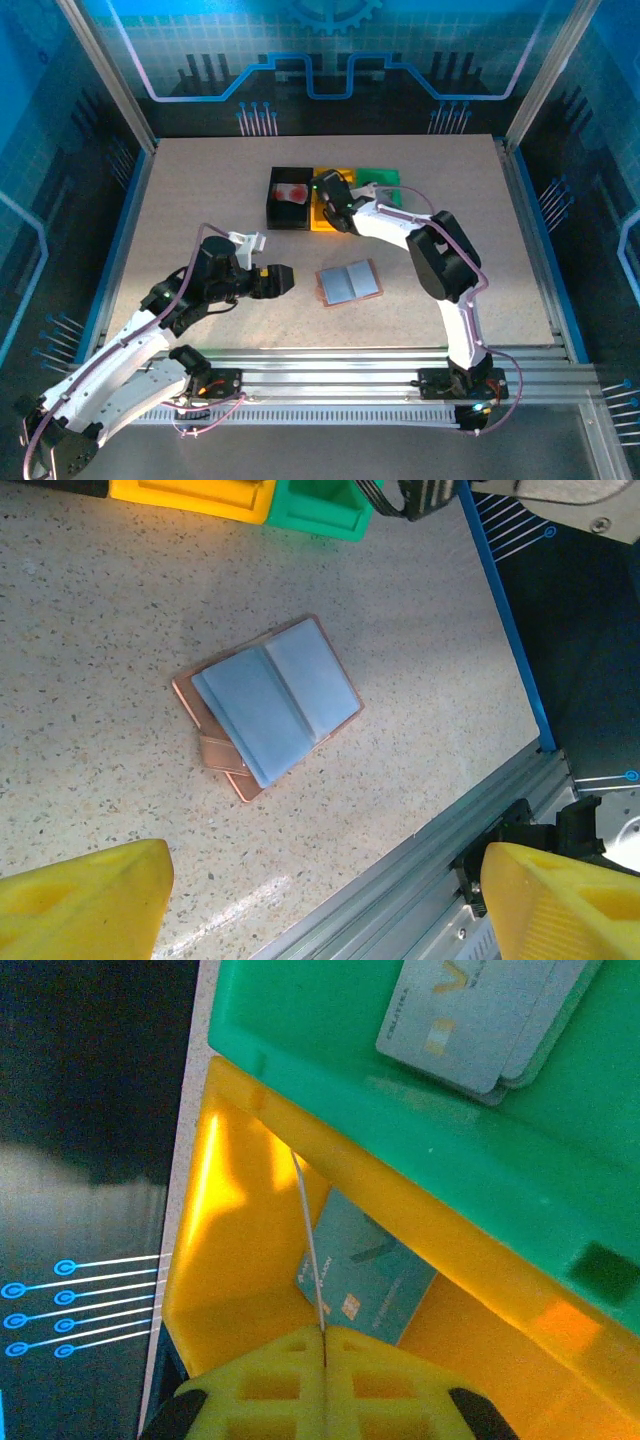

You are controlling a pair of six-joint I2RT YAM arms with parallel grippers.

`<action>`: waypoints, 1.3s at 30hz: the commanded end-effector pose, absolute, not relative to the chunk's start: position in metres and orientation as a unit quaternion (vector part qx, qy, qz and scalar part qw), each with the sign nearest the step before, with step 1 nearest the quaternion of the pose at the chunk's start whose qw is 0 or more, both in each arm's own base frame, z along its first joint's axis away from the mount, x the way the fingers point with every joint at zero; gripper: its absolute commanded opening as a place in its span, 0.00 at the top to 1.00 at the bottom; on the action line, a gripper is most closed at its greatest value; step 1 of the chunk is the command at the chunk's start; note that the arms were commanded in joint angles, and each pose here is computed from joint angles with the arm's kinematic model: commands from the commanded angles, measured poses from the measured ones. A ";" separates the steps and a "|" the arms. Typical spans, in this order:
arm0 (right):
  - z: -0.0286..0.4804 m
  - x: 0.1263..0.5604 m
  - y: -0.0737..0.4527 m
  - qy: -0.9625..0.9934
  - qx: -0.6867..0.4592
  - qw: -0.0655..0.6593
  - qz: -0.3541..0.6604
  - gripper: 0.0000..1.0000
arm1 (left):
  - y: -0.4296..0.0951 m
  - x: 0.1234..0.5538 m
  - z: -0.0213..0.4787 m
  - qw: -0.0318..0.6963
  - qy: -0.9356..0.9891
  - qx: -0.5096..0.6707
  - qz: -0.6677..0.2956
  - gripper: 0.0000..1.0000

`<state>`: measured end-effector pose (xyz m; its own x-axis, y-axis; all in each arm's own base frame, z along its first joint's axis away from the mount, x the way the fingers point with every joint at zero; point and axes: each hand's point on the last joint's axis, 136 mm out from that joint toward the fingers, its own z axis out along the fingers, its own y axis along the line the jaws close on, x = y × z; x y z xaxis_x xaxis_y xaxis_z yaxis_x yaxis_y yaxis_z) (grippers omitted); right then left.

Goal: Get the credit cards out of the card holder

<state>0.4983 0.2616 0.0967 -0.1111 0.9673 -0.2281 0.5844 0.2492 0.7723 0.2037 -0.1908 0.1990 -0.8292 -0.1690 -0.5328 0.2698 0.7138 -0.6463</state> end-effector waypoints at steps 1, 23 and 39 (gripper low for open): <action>0.090 0.514 0.253 0.674 0.582 0.373 0.259 1.00 | -0.193 0.202 0.207 0.291 0.874 0.039 -0.387 0.18; 0.133 0.535 0.283 0.699 0.476 0.439 0.305 0.38 | -0.191 0.206 0.194 0.276 0.884 0.021 -0.377 0.12; 0.302 0.463 0.286 0.721 0.116 0.619 0.288 0.00 | -0.145 0.257 0.210 0.368 0.900 -0.029 -0.233 0.01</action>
